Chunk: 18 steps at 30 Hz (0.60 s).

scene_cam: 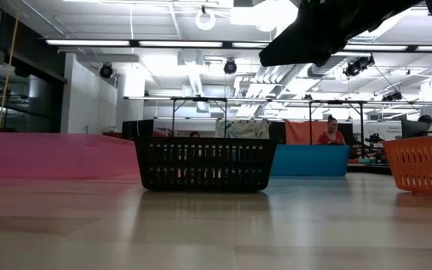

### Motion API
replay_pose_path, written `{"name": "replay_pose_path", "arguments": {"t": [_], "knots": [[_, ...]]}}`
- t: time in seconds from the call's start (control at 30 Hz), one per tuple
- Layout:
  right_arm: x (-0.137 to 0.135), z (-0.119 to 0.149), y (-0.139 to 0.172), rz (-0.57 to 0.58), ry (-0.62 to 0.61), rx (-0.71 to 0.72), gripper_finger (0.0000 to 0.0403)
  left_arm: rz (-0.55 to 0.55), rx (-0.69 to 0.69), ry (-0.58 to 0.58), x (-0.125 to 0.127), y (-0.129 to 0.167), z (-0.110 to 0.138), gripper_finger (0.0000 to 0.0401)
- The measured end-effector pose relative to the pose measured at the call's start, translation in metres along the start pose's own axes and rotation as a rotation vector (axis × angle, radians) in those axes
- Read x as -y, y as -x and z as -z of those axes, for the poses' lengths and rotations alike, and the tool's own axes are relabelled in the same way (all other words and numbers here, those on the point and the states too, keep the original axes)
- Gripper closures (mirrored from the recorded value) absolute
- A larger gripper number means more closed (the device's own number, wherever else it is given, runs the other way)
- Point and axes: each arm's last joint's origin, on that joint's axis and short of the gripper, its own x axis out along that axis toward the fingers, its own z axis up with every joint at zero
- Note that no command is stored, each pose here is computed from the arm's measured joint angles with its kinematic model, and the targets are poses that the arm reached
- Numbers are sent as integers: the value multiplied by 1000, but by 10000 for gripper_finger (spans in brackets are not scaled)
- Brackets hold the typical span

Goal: Sort Halloween decoration
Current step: Put the white bone toy into the blue bin

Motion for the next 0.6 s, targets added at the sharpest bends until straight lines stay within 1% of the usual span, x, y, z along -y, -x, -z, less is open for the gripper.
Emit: {"name": "replay_pose_path", "arguments": {"t": [0.13,0.23,0.33,0.5,0.6], "knots": [[0,0,0,1,0,0,306,17,2,-2,-2,7,-5,401],[0,0,0,1,0,0,306,38,28,-4,-7,20,-13,401],[0,0,0,1,-5,-1,306,24,67,-2,-15,32,-22,401],[0,1,0,2,-1,-5,306,112,170,-35,-20,53,-41,401],[0,1,0,2,-1,-6,306,182,268,-116,-16,63,-64,401]]}}
